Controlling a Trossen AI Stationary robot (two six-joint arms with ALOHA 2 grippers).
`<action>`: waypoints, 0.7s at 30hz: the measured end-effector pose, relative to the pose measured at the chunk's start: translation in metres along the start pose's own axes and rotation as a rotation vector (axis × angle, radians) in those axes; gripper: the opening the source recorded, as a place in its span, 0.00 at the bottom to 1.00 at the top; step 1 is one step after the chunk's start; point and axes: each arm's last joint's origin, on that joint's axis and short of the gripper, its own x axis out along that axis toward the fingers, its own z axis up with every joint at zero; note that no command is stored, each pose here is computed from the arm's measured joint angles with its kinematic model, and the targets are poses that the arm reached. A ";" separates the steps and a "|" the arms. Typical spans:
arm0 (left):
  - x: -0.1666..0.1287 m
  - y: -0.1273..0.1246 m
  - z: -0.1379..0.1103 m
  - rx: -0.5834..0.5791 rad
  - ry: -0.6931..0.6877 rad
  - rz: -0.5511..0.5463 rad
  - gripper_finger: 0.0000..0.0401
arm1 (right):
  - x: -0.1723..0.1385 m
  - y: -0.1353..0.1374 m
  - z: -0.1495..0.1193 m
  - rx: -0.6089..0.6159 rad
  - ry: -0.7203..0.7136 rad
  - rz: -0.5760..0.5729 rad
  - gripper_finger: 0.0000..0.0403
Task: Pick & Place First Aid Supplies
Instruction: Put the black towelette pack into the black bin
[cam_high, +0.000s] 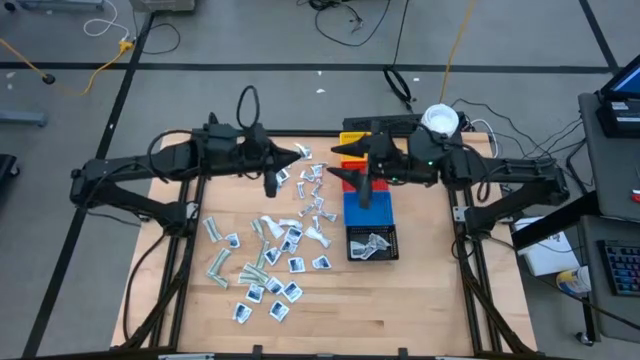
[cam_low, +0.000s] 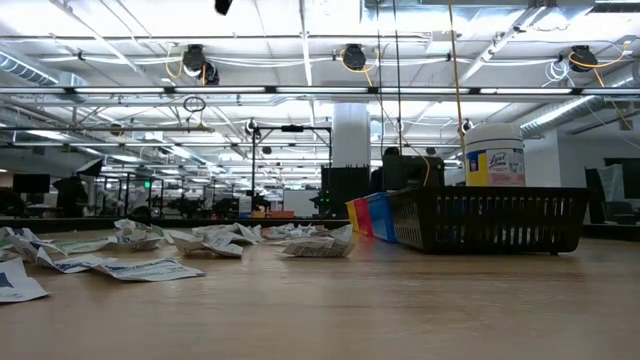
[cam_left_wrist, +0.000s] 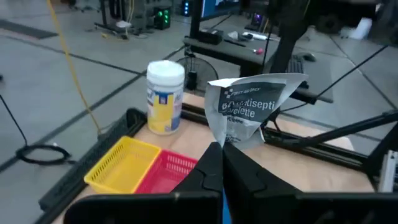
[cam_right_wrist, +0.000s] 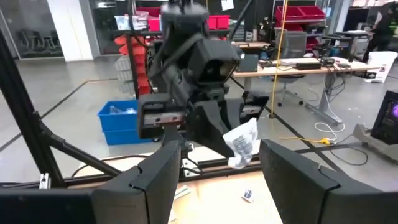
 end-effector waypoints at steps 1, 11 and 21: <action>0.003 -0.003 0.005 0.010 -0.010 -0.003 0.00 | 0.003 0.000 0.000 -0.001 0.003 -0.015 0.54; 0.034 -0.028 0.035 0.093 -0.038 -0.076 0.00 | 0.010 0.000 0.001 -0.089 -0.028 -0.072 0.53; 0.032 -0.036 0.036 0.105 -0.040 -0.098 0.00 | 0.010 0.001 0.002 -0.094 -0.034 -0.045 0.07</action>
